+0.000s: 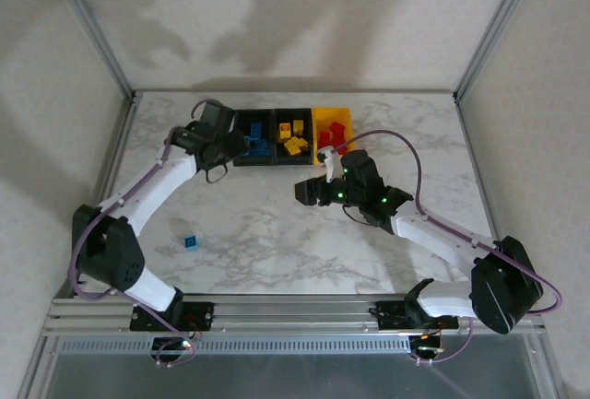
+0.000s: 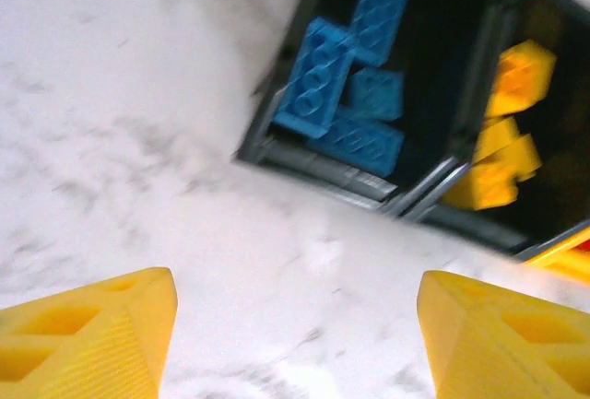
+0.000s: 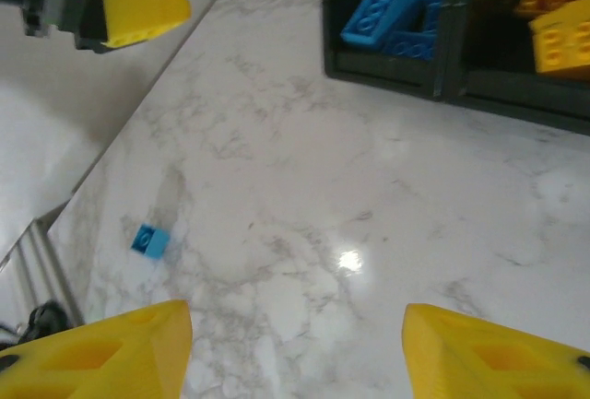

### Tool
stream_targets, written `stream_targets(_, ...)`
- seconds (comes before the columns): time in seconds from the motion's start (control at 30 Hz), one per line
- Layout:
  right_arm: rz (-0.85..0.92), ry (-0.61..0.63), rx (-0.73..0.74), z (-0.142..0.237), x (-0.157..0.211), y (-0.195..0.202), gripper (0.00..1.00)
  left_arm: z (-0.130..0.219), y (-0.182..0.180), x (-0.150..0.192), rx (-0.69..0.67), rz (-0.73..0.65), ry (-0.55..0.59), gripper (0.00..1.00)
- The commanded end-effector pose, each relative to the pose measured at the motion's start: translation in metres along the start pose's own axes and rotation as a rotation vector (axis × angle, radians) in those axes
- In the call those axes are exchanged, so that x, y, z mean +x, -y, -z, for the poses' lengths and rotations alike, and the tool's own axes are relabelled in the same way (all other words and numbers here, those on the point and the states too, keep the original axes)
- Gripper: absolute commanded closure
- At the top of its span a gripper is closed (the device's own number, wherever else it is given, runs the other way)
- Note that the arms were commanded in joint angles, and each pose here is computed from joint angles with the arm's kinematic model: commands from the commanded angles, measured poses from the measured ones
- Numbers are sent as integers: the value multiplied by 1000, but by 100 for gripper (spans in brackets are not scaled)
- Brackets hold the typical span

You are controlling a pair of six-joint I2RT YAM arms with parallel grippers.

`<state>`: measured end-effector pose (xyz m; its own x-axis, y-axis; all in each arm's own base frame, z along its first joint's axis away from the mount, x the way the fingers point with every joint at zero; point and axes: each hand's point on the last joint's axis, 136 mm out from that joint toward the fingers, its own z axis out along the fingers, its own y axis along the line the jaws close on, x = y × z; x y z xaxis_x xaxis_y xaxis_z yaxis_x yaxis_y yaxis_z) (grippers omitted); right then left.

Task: Sort the legos into containers by color
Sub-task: Pick up the lego from the middle-left of the table.

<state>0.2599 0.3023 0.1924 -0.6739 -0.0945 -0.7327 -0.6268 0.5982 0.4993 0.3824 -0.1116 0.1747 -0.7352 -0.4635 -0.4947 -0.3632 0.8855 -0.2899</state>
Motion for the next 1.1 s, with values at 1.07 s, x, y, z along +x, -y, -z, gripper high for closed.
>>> stream_targets(1.07,103,-9,-153,0,18,-42,40,-13,-170,158,-404,82,-280,19)
